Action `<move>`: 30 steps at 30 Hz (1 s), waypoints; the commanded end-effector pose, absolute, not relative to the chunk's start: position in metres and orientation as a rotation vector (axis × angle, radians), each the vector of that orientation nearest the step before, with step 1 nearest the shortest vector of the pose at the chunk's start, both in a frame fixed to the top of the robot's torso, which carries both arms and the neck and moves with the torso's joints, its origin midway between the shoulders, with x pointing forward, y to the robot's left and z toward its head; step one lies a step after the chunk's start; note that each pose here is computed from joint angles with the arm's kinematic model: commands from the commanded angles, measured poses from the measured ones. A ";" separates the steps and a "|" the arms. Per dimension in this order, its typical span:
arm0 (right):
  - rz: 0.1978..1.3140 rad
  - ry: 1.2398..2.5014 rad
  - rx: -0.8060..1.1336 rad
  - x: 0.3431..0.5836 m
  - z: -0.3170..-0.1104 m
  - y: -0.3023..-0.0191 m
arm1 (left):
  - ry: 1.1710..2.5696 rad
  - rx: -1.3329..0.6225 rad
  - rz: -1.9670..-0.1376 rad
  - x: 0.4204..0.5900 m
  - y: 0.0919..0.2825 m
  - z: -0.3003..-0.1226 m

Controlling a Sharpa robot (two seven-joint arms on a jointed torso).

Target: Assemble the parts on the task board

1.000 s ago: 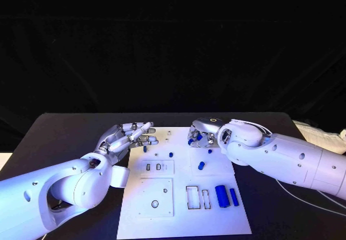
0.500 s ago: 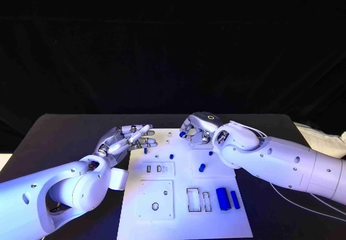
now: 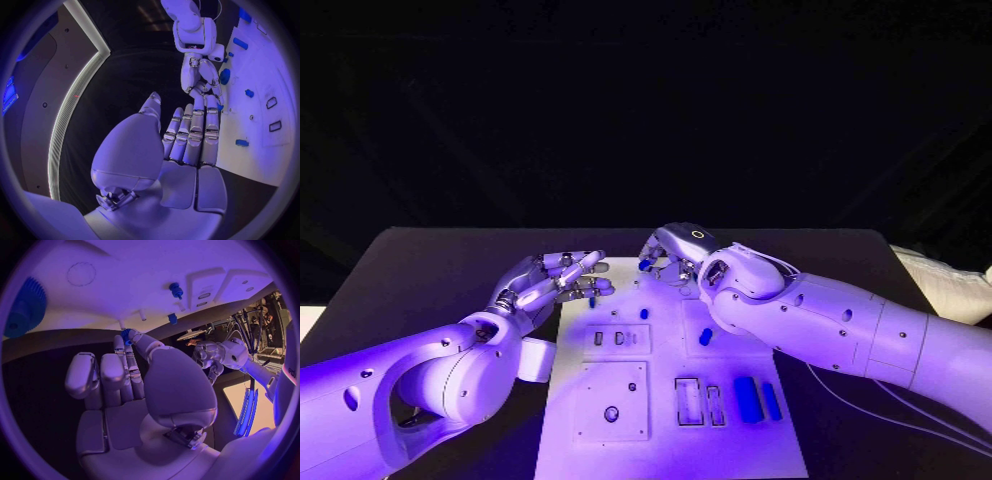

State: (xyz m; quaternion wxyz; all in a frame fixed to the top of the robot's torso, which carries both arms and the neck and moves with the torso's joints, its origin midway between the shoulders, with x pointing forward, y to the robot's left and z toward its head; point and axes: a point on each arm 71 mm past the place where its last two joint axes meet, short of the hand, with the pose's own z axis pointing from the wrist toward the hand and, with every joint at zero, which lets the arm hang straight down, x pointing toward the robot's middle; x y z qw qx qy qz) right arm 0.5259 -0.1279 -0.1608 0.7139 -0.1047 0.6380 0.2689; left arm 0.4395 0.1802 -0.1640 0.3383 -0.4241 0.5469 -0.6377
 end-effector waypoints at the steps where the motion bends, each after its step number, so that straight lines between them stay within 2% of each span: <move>1: 0.568 1.455 -0.240 0.529 -0.165 -0.126 | 1.429 -1.103 -1.695 0.439 0.177 -0.162; 8: 0.542 1.472 -0.234 0.533 -0.168 -0.122 | 1.429 -1.108 -1.689 0.439 0.178 -0.163; 19: 0.468 1.422 -0.215 0.534 -0.165 -0.124 | 1.435 -1.112 -1.683 0.439 0.179 -0.163; 30: 0.466 1.442 -0.224 0.534 -0.166 -0.121 | 1.438 -1.114 -1.682 0.439 0.179 -0.164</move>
